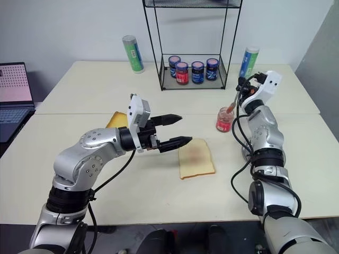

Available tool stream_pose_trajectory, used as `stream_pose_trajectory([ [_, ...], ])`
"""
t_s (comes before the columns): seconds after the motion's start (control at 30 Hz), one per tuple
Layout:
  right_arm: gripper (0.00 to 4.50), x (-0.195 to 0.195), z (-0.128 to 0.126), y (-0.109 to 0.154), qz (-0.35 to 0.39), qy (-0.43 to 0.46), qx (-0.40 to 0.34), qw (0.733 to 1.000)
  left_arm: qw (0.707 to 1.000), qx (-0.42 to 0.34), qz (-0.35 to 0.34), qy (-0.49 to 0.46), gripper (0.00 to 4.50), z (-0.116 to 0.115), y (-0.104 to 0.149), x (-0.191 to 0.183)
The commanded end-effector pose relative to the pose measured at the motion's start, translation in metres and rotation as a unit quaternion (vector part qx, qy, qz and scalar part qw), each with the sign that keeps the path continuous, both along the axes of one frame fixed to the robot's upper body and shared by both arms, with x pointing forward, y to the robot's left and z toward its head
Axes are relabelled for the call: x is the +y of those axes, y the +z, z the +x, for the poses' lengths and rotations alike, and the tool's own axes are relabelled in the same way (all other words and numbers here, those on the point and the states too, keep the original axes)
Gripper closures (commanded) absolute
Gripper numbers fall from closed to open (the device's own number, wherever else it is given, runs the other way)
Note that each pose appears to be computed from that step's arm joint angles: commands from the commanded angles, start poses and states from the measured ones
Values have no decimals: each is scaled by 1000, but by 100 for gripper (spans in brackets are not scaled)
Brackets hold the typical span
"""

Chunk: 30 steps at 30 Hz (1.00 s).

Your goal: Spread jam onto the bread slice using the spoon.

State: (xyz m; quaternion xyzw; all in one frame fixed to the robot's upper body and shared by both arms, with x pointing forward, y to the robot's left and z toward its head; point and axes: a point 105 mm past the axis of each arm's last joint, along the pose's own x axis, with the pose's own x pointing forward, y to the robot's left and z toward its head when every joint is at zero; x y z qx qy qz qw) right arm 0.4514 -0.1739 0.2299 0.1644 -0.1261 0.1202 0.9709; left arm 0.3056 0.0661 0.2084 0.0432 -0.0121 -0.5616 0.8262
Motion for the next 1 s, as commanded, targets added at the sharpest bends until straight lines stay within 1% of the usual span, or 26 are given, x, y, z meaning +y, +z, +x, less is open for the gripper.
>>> stream_pose_trajectory([
  [0.03, 444, 8, -7, 17, -64, 1, -54, 996, 999, -31, -12, -5, 0, -5, 16, -1],
  [0.1, 444, 10, -8, 11, -73, 0, -53, 996, 999, -31, -13, -5, 0, -5, 15, -1],
  [0.4, 444, 23, -13, -14, -170, 8, -51, 984, 999, -30, -14, -3, 0, -5, 15, 0],
  [0.57, 444, 26, -16, -24, -197, 22, -39, 979, 999, -30, -12, -1, 0, -5, 14, 1],
  [1.0, 444, 25, -20, -36, -199, 30, -18, 979, 999, -30, -12, -1, 0, -5, 13, 0],
])
